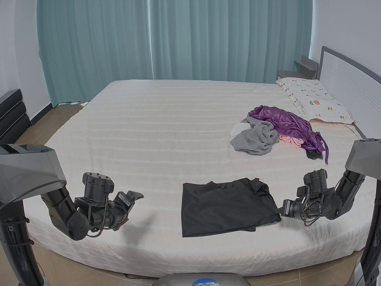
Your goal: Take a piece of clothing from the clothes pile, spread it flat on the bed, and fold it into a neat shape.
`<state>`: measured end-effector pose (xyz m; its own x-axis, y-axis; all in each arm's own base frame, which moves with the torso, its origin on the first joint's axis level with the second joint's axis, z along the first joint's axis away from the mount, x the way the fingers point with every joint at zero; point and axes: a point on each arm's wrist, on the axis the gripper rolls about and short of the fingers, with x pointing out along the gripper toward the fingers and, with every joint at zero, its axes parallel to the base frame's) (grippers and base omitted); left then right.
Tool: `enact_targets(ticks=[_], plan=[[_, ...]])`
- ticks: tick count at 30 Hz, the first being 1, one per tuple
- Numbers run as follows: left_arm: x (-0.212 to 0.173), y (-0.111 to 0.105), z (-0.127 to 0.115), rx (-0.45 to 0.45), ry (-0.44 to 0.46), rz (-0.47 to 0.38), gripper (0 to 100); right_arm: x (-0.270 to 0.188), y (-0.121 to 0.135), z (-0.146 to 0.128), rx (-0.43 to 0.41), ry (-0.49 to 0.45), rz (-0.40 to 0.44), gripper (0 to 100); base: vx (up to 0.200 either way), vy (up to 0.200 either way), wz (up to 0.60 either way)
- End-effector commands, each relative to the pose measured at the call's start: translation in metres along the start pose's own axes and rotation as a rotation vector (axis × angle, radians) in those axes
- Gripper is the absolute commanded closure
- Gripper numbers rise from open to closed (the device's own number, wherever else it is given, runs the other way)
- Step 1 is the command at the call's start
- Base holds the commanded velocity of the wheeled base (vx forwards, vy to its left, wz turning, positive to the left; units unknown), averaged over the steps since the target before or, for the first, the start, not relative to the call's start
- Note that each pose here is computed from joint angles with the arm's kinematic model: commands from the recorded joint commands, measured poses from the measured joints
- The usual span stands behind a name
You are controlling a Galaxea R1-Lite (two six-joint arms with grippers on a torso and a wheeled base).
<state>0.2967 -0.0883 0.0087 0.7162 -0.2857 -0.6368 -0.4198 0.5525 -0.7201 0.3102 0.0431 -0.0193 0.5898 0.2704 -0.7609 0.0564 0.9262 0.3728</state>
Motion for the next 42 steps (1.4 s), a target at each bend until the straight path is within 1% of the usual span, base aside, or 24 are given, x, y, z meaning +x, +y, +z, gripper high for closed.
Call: enact_targets(ticks=[1,4,6,7,8,9,14,16,17,20,23,26,27,29,30,31,32,33,34,39,42], plan=[[0.0,0.0,0.0,0.0,0.0,0.001,0,-0.002,0.002,0.004,0.0,-0.016,0.009,0,0.0,0.0,0.0],[0.0,0.0,0.0,0.0,0.0,0.001,0,-0.01,0.011,0.012,-0.002,-0.058,0.041,0,0.0,0.0,0.0],[0.001,0.001,0.0,-0.001,0.001,0.002,0,-0.009,0.021,0.016,0.026,-0.072,0.071,0,0.0,0.0,0.0],[0.001,0.001,0.0,-0.001,0.001,0.002,0,-0.009,0.021,0.016,0.026,-0.072,0.071,0,0.0,0.0,0.0],[0.001,0.001,0.0,-0.001,0.0,0.004,0,-0.005,0.035,0.021,0.072,-0.087,0.109,0,0.0,0.0,0.0],[0.001,0.001,0.0,-0.001,0.001,0.006,0,-0.002,0.042,0.022,0.1,-0.093,0.127,0,0.0,0.0,0.0],[0.001,0.001,0.0,-0.001,0.0,0.004,0,0.026,0.068,0.019,0.189,-0.059,0.179,0,0.0,0.0,0.0],[0.001,0.001,0.0,-0.001,0.0,0.004,0,0.028,0.071,0.019,0.193,-0.058,0.184,0,0.0,0.0,0.0],[0.001,0.001,0.0,-0.001,0.001,0.006,0,0.041,0.078,0.019,0.225,-0.049,0.199,0,0.0,0.0,0.0],[0.001,0.001,0.0,-0.001,0.001,0.006,0,0.056,0.081,0.021,0.238,-0.045,0.202,0,0.0,0.0,0.0],[0.001,0.001,0.0,-0.001,0.001,0.006,0,0.069,0.081,0.022,0.241,-0.049,0.199,0,0.0,0.0,0.0],[0.001,0.001,0.0,-0.001,0.001,0.006,0,0.074,0.082,0.029,0.243,-0.078,0.196,0,0.0,0.0,0.0],[0.001,0.001,0.0,-0.001,0.001,0.006,0,0.081,0.08,0.034,0.248,-0.101,0.188,0,0.0,0.0,0.0],[0.001,0.001,0.0,-0.001,0.0,0.004,0,0.084,0.08,0.035,0.249,-0.112,0.185,0,0.0,0.0,0.0],[0.001,0.001,0.0,-0.001,0.001,0.006,0,0.093,0.072,0.047,0.267,-0.178,0.147,0,0.0,0.0,0.0],[0.001,0.001,0.0,-0.001,0.001,0.006,0,0.093,0.072,0.047,0.267,-0.178,0.147,0,0.0,0.0,0.0],[0.001,0.001,0.0,-0.001,0.001,0.006,0,0.095,0.069,0.055,0.277,-0.219,0.131,0,0.0,0.0,0.0],[0.001,0.001,0.0,-0.001,0.001,0.006,0,0.095,0.062,0.069,0.298,-0.277,0.113,0,0.0,0.0,0.0],[0.001,0.001,0.0,-0.001,0.001,0.006,0,0.095,0.056,0.075,0.309,-0.304,0.107,0,0.0,0.0,0.0],[0.002,0.001,-0.002,0.005,0.006,0.005,0,0.096,0.025,0.097,0.354,-0.399,0.096,0,0.0,0.0,0.0],[0.002,0.001,-0.002,0.005,0.006,0.005,0,0.101,0.015,0.096,0.364,-0.409,0.089,0,0.0,0.0,0.0]])
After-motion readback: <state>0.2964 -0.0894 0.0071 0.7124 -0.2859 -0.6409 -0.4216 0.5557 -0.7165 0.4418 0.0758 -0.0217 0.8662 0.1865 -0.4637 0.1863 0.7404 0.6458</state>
